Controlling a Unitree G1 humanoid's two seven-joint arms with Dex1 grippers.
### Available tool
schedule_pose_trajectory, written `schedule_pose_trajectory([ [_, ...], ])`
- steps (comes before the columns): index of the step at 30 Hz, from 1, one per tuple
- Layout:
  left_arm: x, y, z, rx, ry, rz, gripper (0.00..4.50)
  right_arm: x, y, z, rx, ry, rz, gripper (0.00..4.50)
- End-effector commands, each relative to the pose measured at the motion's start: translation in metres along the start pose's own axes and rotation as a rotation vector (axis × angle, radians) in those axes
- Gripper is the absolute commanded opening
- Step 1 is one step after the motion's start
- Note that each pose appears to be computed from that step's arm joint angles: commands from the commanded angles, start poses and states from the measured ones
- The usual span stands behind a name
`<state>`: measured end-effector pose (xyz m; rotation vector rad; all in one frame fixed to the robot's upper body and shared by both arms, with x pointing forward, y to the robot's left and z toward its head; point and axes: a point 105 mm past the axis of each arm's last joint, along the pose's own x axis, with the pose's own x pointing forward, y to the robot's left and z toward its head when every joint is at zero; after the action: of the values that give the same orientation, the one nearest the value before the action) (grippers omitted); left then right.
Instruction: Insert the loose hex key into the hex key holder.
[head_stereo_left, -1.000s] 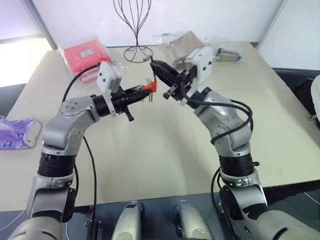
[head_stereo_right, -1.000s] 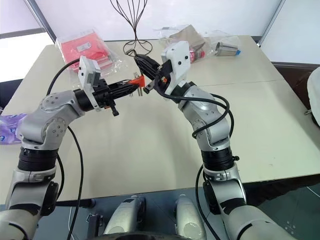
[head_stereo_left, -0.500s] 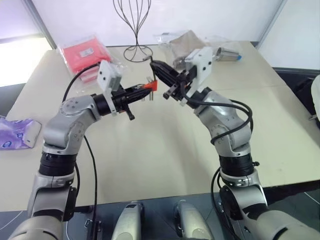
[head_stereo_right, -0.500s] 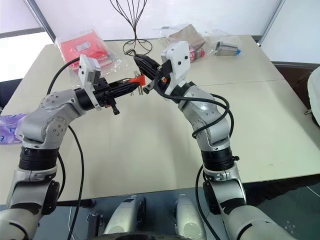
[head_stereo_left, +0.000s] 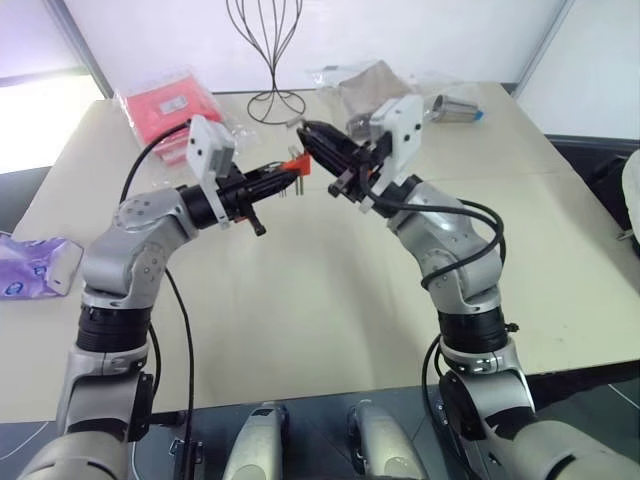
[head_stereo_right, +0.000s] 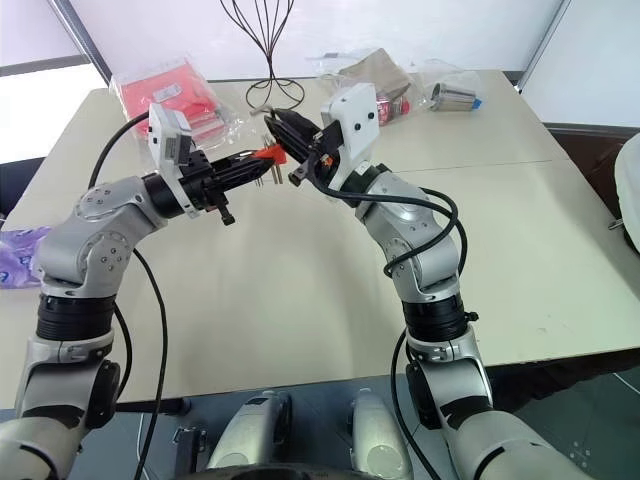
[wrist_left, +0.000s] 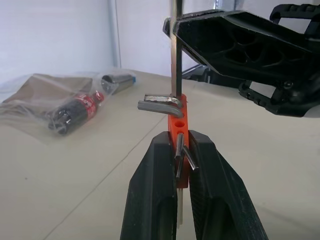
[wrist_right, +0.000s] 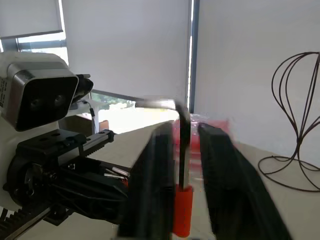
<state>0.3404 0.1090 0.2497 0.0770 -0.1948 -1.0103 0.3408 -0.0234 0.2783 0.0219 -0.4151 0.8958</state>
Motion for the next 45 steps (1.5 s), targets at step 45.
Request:
schedule_pose_trajectory([
  [45,0.1,-0.087,-0.142,-0.57,0.289,-0.176,0.0,-0.155,-0.022,0.013,-0.44,0.539,0.038,4.47],
])
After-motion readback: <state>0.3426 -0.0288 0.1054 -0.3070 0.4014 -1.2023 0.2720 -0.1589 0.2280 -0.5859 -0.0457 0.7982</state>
